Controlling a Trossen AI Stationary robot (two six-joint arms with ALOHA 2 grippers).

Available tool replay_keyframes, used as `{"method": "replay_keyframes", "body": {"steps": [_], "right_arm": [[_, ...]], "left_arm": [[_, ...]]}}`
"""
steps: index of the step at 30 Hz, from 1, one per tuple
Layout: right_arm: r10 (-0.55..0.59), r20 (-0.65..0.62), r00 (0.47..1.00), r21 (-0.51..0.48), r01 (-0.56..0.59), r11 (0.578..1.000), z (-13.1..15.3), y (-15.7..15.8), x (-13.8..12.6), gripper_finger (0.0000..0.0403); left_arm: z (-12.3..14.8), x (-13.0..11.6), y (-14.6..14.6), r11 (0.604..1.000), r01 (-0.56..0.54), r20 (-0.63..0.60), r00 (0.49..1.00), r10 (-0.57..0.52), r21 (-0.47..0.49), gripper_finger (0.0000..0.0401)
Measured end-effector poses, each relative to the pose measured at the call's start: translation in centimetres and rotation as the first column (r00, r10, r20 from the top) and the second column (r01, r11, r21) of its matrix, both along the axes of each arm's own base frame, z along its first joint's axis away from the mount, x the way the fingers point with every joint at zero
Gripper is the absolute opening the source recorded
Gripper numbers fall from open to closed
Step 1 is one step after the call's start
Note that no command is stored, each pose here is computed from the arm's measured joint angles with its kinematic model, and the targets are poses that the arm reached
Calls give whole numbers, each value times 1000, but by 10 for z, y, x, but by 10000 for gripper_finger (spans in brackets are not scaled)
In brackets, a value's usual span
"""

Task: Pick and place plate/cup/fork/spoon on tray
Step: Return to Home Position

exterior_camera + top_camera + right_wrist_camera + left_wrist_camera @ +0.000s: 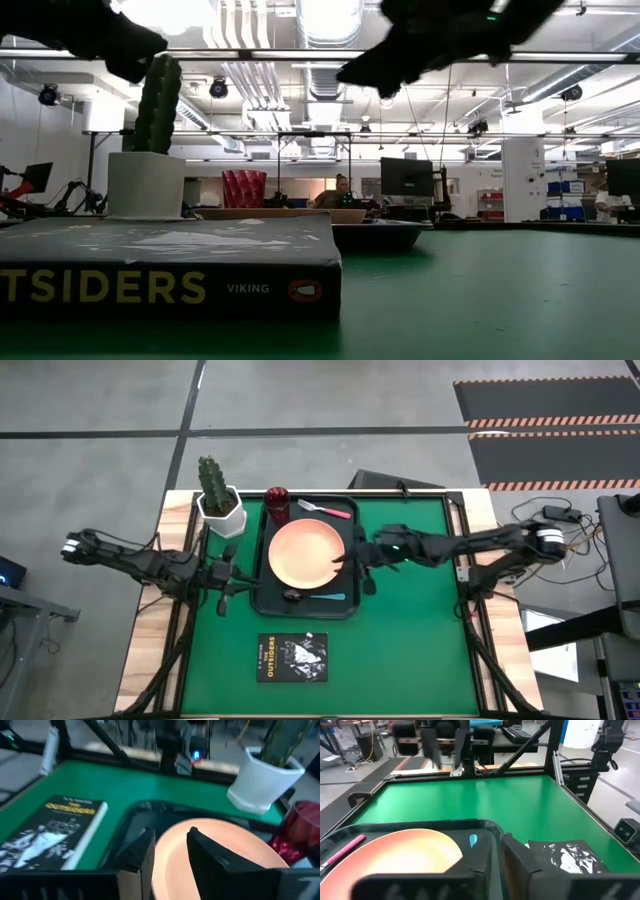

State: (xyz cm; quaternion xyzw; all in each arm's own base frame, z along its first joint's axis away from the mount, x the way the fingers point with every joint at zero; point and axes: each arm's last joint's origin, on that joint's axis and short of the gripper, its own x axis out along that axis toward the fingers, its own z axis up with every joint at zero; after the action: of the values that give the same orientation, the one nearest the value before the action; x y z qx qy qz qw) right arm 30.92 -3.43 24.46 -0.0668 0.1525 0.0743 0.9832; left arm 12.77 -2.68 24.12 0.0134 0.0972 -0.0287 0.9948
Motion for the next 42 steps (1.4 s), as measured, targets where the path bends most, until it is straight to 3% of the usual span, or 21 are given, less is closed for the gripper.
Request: {"method": "replay_keyframes", "body": {"steps": [3, 11, 21, 29, 35, 42], "right_arm": [[14, 89, 996, 8, -14, 1000, -6, 9, -23, 98], [-40, 198, 979, 24, 36, 999, -25, 15, -78, 86], [-106, 310, 945, 26, 103, 994, -50, 19, -127, 66], [-102, 422, 901, 15, 106, 994, -69, 22, -163, 47], [-96, 437, 895, 3, 105, 995, -65, 23, -173, 34], [-75, 520, 851, -45, 114, 992, -54, 25, -187, 31]], "left_arm": [[-10, -6, 1, 1000, 1, 10, 1000, -1, -6, 4], [-25, -19, 5, 998, 3, 124, 992, 5, -62, 7], [-36, -30, 8, 997, 10, 198, 980, 6, -81, 8], [-62, -32, 8, 996, 11, 215, 977, 7, -85, 8], [-67, -34, 8, 997, 14, 234, 972, 4, -79, 8], [-64, -34, 8, 998, 16, 243, 970, -2, -58, 8]]}}
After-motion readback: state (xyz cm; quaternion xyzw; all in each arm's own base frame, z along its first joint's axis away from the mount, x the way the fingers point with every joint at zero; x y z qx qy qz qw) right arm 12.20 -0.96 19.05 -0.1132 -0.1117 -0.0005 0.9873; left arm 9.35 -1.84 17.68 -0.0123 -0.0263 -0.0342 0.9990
